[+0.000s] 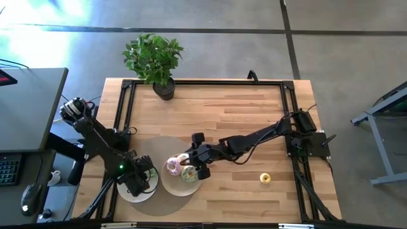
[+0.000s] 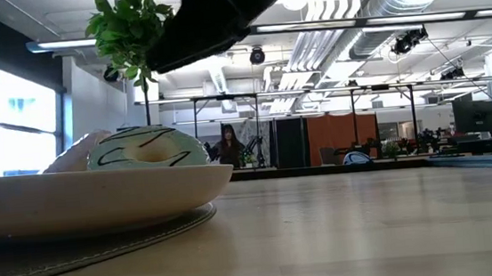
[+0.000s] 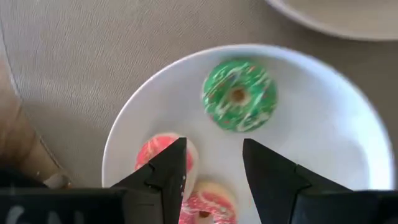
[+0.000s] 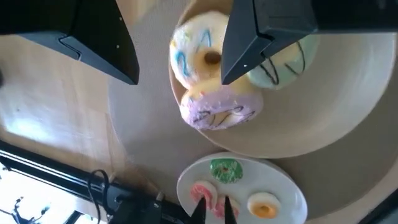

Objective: Pick & Place donuts
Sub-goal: Put the small yellow donut on the white plate

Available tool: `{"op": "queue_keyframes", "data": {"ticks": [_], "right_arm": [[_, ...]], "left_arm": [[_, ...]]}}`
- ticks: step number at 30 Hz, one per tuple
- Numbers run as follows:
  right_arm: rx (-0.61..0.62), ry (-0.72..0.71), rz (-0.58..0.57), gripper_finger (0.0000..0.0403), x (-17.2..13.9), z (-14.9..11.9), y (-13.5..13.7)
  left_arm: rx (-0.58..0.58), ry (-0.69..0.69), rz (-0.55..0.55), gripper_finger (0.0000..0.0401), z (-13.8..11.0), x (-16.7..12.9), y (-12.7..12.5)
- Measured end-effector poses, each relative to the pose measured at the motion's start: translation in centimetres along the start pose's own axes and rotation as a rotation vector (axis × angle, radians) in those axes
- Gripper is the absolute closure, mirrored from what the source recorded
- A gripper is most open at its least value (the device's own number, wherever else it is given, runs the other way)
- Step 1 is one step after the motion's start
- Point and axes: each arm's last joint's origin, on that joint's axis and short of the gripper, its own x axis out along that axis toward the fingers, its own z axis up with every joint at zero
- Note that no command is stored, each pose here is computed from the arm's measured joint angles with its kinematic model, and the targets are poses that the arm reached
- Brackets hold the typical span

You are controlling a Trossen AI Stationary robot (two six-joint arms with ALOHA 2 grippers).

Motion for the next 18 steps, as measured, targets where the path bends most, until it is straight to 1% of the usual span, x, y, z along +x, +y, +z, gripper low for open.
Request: {"op": "queue_keyframes", "data": {"ticks": [3, 5, 6, 9, 11, 13, 15, 18], "right_arm": [[-0.012, 0.050, -0.014, 0.0179, -2.0, 0.5, 0.3], [0.024, 0.112, -0.002, 0.0182, -3.8, 0.7, 0.6], [0.055, 0.166, 0.020, 0.0185, -4.9, 0.5, 0.8], [0.185, 0.364, 0.140, 0.0191, -7.3, -0.7, 1.5], [0.285, 0.515, 0.170, 0.0196, -8.3, -1.7, 2.3], [0.356, 0.660, 0.154, 0.0199, -9.2, -2.8, 3.3], [0.420, 0.796, 0.095, 0.0203, -9.8, -3.9, 4.5], [0.519, 0.917, 0.003, 0.0207, -10.4, -5.9, 6.1]], "left_arm": [[0.011, -0.023, -0.018, 0.0247, 0.6, -0.5, -0.3], [0.017, -0.070, -0.018, 0.0247, 1.0, -0.7, -0.4], [0.013, -0.107, -0.013, 0.0247, 1.2, -0.7, -0.4], [0.010, -0.231, 0.013, 0.0247, 1.6, -0.9, -0.5], [0.007, -0.332, 0.044, 0.0247, 1.9, -1.0, -0.4], [0.003, -0.439, 0.070, 0.0247, 2.2, -1.1, -0.3], [-0.007, -0.540, 0.085, 0.0247, 2.5, -1.3, -0.4], [-0.013, -0.626, 0.103, 0.0247, 2.7, -1.4, -0.4]]}}
